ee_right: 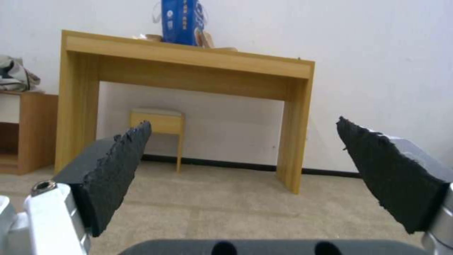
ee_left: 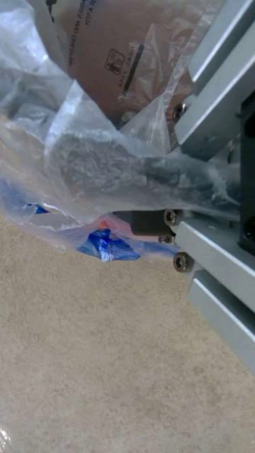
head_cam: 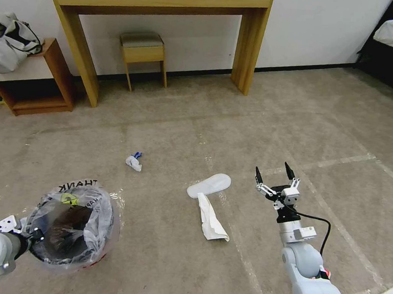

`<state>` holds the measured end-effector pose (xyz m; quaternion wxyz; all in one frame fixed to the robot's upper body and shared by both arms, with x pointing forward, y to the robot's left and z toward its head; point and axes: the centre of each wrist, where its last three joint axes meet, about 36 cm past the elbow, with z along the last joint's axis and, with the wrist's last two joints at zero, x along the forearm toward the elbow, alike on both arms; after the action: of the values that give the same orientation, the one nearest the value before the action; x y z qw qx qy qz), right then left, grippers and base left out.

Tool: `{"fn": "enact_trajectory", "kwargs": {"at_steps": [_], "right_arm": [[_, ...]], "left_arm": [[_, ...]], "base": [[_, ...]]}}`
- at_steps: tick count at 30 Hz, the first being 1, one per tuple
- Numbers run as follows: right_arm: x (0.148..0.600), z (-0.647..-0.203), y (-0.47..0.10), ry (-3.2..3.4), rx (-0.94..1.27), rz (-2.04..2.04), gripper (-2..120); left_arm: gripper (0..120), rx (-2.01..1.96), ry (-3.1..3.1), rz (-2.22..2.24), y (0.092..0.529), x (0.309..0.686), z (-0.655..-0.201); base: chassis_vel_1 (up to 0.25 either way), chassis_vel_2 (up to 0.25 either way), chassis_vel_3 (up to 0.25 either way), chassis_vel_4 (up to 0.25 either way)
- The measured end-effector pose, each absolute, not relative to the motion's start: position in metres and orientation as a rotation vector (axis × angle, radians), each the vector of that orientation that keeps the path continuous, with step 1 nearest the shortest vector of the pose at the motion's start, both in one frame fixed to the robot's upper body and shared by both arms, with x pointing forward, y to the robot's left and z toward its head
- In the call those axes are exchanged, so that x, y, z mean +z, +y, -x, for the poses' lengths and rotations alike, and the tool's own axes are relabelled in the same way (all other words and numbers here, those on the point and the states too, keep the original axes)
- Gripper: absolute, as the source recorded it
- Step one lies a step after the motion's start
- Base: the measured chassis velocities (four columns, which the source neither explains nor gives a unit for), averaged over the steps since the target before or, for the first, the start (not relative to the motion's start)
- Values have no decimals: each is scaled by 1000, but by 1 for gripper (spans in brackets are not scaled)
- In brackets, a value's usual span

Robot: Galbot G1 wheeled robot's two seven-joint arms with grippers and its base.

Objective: Pick up the trash bin and place the garbage on the floor into it.

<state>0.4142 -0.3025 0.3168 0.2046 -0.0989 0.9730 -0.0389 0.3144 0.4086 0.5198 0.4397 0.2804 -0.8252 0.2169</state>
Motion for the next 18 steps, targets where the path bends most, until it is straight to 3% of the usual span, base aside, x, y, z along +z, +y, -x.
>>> {"fn": "enact_trajectory", "kwargs": {"at_steps": [18], "right_arm": [[333,-452,-293,2702,-37,330,100]], "left_arm": [[0,549,-2050,-712,408,519,-312]], "base": [[0,0,0,0]]}}
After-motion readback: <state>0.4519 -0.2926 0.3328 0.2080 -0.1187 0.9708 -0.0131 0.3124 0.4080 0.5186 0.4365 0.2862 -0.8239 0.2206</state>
